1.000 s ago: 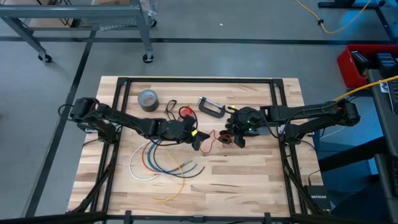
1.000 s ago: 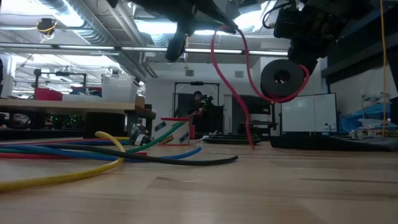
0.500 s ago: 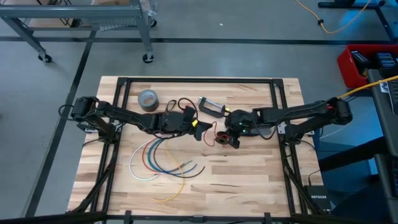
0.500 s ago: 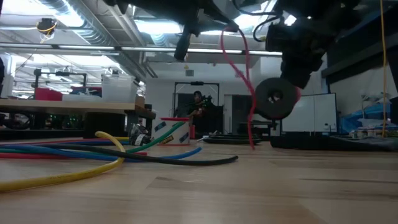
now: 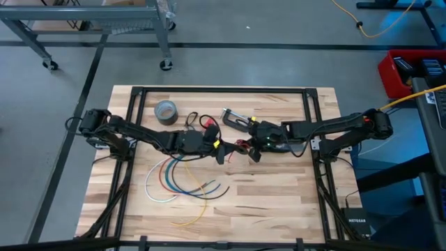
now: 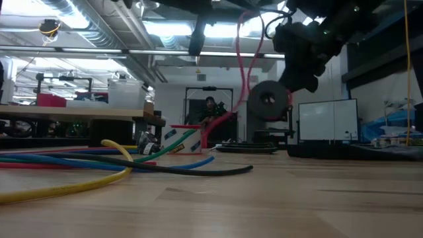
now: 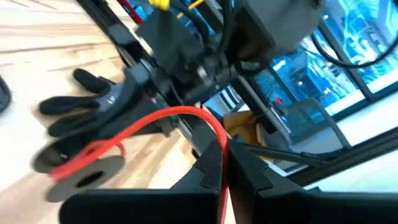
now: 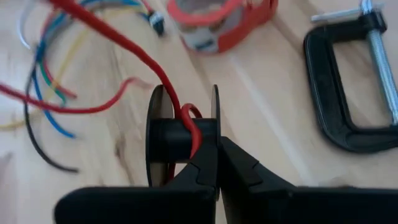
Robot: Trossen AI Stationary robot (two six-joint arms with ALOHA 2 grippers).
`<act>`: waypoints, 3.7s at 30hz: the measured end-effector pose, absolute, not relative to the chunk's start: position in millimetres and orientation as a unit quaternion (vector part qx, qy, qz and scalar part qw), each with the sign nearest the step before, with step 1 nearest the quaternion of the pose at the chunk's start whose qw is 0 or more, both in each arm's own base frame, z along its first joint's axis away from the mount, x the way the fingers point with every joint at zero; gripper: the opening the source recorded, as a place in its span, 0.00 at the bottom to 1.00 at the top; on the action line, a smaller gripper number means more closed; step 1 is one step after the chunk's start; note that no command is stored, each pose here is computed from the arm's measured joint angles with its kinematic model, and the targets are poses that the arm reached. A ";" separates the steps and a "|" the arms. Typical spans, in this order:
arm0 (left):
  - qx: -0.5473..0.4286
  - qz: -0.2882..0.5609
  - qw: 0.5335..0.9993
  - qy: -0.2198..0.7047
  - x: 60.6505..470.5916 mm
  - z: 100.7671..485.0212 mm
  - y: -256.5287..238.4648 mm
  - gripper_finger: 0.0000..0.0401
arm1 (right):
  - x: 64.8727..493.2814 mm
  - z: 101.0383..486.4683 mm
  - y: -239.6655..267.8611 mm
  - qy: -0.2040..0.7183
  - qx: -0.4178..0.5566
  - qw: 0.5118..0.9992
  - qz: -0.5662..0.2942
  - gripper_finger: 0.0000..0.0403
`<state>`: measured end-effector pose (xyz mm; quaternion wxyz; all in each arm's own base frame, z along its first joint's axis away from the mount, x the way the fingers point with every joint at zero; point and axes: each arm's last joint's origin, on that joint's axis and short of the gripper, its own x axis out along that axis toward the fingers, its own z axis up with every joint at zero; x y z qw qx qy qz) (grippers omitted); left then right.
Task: Coil cords
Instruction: Coil the orange wire on the spool
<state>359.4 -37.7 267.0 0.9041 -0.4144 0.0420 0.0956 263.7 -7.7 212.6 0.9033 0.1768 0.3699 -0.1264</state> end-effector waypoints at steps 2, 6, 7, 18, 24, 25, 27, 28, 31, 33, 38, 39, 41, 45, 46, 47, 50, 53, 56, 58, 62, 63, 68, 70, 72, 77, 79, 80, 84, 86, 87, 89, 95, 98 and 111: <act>-0.416 0.088 0.904 0.035 359.3 268.9 -41.0 0.00 | 266.1 215.2 -7.9 0.353 0.179 0.910 -0.126 0.01; -0.415 0.080 0.906 0.033 359.0 270.0 -45.0 0.00 | 271.9 221.8 -8.0 0.311 0.185 0.925 -0.118 0.01; -0.415 0.079 0.906 0.032 359.0 270.2 -45.3 0.00 | 273.2 223.5 -8.0 0.300 0.186 0.928 -0.116 0.01; -0.417 0.078 0.905 0.034 358.8 269.8 -46.7 0.00 | 283.6 241.0 -8.7 0.199 0.193 0.955 -0.105 0.01; -0.416 0.073 0.906 0.037 358.0 269.8 -52.3 0.00 | 286.1 247.6 -10.4 0.158 0.191 0.961 -0.124 0.01; -0.416 0.072 0.906 0.037 357.8 269.8 -53.6 0.00 | 286.4 248.7 -10.6 0.151 0.191 0.962 -0.128 0.01; -0.415 0.072 0.906 0.040 357.3 269.3 -56.0 0.00 | 287.3 251.4 -11.0 0.135 0.191 0.963 -0.131 0.01; -0.414 0.074 0.906 0.042 357.1 268.8 -56.9 0.00 | 287.8 252.9 -11.1 0.127 0.192 0.964 -0.130 0.01; -0.410 0.084 0.907 0.054 355.8 265.7 -60.4 0.00 | 288.9 256.7 -11.1 0.108 0.194 0.967 -0.126 0.01; -0.412 0.090 0.904 0.066 354.8 263.1 -62.9 0.00 | 289.6 259.5 -11.1 0.093 0.196 0.968 -0.123 0.01; -0.399 0.121 0.905 0.085 351.1 256.9 -71.0 0.00 | 290.4 263.4 -11.1 0.073 0.198 0.970 -0.119 0.01; -0.395 0.128 0.906 0.086 350.4 256.0 -72.8 0.00 | 290.0 263.8 -11.1 0.073 0.198 0.970 -0.119 0.01; -0.388 0.138 0.907 0.090 348.8 254.4 -76.3 0.00 | 288.7 265.6 -11.0 0.072 0.198 0.971 -0.117 0.01; -0.369 0.166 0.909 0.104 344.6 249.4 -83.6 0.00 | 283.4 272.1 -10.4 0.067 0.196 0.972 -0.108 0.01; -0.363 0.174 0.909 0.107 343.6 248.0 -85.0 0.00 | 281.9 273.7 -10.4 0.066 0.194 0.973 -0.108 0.01; -0.357 0.184 0.909 0.110 342.4 246.5 -86.1 0.00 | 280.0 275.6 -10.3 0.066 0.189 0.974 -0.107 0.01; -0.335 0.216 0.909 0.122 338.4 241.7 -88.6 0.00 | 273.5 280.1 -9.5 0.074 0.186 0.975 -0.095 0.01; -0.314 0.245 0.908 0.129 335.0 237.8 -89.5 0.00 | 267.1 282.5 -8.7 0.089 0.187 0.975 -0.084 0.01; -0.294 0.269 0.907 0.136 332.0 234.6 -89.4 0.00 | 261.3 283.6 -7.4 0.107 0.188 0.974 -0.067 0.01; -0.282 0.283 0.906 0.143 330.4 232.3 -88.4 0.00 | 257.9 283.8 -6.5 0.119 0.189 0.973 -0.056 0.01; -0.272 0.303 0.899 0.161 326.7 227.4 -86.7 0.00 | 253.8 282.7 -4.9 0.142 0.192 0.970 -0.035 0.01; -0.269 0.308 0.897 0.166 325.6 226.1 -86.3 0.00 | 253.6 282.1 -4.5 0.146 0.194 0.970 -0.028 0.01; -0.255 0.330 0.890 0.183 321.4 221.4 -84.0 0.00 | 251.6 276.6 -2.0 0.184 0.203 0.962 0.007 0.01; -0.250 0.333 0.889 0.188 320.5 220.4 -83.7 0.00 | 250.3 273.5 -1.4 0.202 0.214 0.956 0.011 0.01; -0.247 0.337 0.888 0.190 320.3 220.0 -82.4 0.00 | 249.1 270.9 -1.0 0.217 0.218 0.951 0.014 0.01; -0.241 0.344 0.887 0.192 321.2 219.6 -77.3 0.00 | 244.3 261.6 -0.6 0.270 0.222 0.937 0.006 0.01; -0.241 0.347 0.886 0.191 321.9 219.7 -74.7 0.00 | 242.7 259.1 -0.5 0.285 0.222 0.932 0.002 0.01; -0.241 0.348 0.885 0.191 322.2 219.7 -73.4 0.00 | 241.7 257.5 -0.5 0.294 0.222 0.930 0.000 0.01; -0.242 0.356 0.883 0.189 323.4 219.7 -67.9 0.00 | 239.4 254.2 -0.5 0.313 0.223 0.923 -0.005 0.01; -0.243 0.359 0.881 0.188 323.9 219.7 -65.4 0.00 | 239.0 253.5 -0.4 0.317 0.223 0.922 -0.005 0.01; -0.245 0.360 0.880 0.187 324.2 219.8 -64.6 0.00 | 239.0 253.2 -0.5 0.318 0.223 0.922 -0.006 0.01; -0.255 0.360 0.879 0.182 324.9 221.2 -62.2 0.00 | 239.2 252.8 -0.5 0.319 0.222 0.921 -0.007 0.01; -0.290 0.334 0.884 0.153 327.8 234.3 -57.9 0.00 | 238.5 251.5 -1.9 0.321 0.213 0.922 -0.035 0.01; -0.309 0.318 0.886 0.138 328.6 241.5 -56.1 0.00 | 238.3 251.1 -2.8 0.320 0.208 0.923 -0.050 0.01; -0.369 0.258 0.888 0.092 339.5 254.4 -46.4 0.00 | 238.6 251.8 -7.7 0.298 0.189 0.926 -0.130 0.01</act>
